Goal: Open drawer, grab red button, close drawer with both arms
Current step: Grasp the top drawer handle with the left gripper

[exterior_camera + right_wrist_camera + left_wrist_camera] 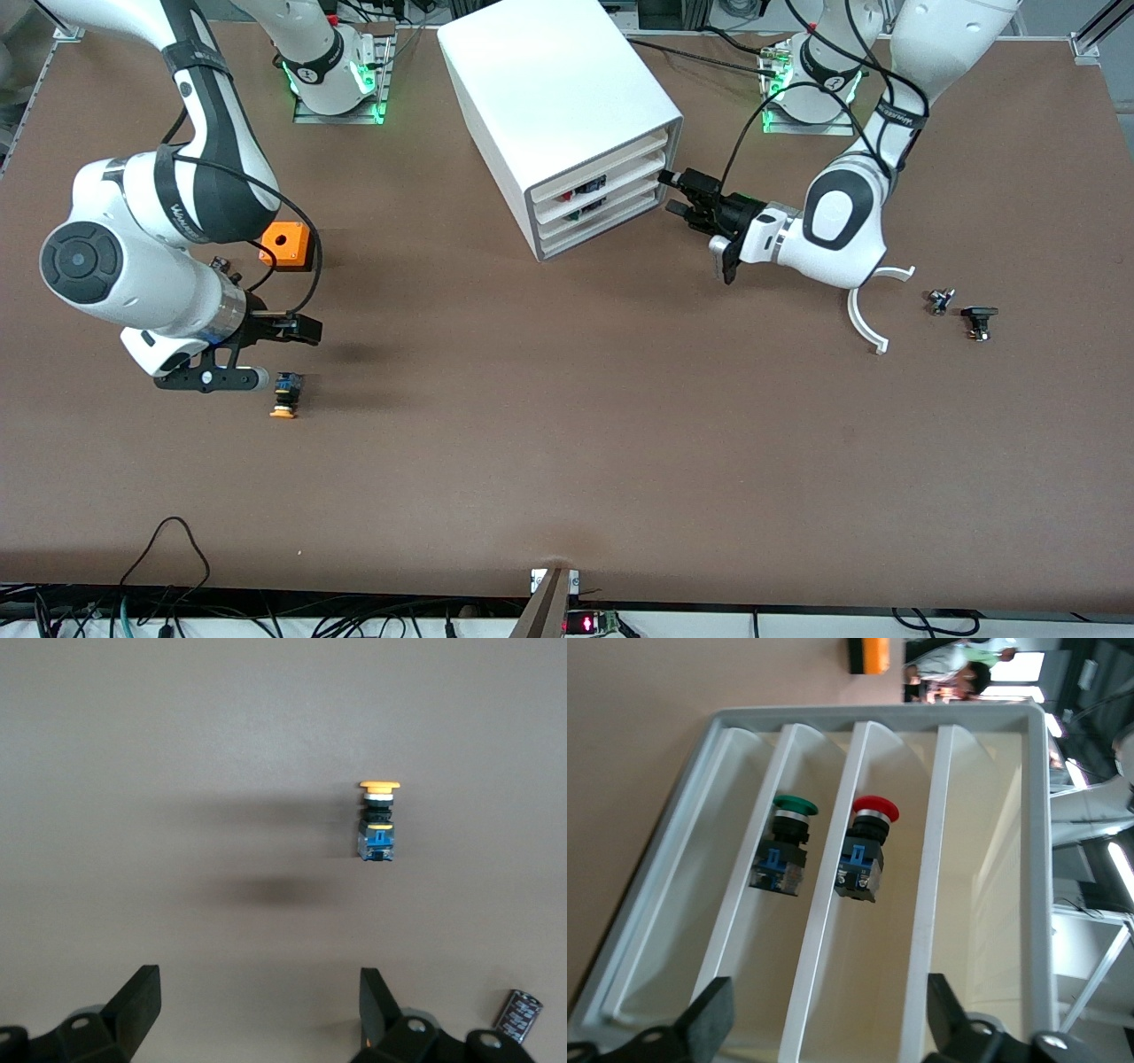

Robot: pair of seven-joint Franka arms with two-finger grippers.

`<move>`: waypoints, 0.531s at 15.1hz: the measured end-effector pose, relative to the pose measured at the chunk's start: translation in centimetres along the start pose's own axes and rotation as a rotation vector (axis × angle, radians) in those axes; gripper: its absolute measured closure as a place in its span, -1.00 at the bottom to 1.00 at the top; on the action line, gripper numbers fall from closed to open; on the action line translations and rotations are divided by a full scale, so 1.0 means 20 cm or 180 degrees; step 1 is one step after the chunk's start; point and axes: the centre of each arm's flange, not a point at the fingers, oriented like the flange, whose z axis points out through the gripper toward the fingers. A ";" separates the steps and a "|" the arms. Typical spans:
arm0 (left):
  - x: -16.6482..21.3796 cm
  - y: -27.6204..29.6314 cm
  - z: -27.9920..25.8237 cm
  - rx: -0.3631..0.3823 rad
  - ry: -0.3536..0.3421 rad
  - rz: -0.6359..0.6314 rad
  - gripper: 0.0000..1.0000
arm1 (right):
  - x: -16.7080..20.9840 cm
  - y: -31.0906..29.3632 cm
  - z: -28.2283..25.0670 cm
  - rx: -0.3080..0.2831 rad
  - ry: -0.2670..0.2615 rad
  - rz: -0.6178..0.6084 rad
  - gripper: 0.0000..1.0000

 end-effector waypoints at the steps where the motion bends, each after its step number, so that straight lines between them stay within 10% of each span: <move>1: -0.01 -0.03 0.05 -0.0093 0.0008 0.0039 -0.56 | 0.01 0.00 0.03 -0.0001 -0.0015 0.0021 -0.99; 8: -0.04 -0.16 0.30 -0.0449 -0.0019 0.0108 -0.31 | 0.03 -0.08 0.06 0.0003 0.0002 0.0299 -0.99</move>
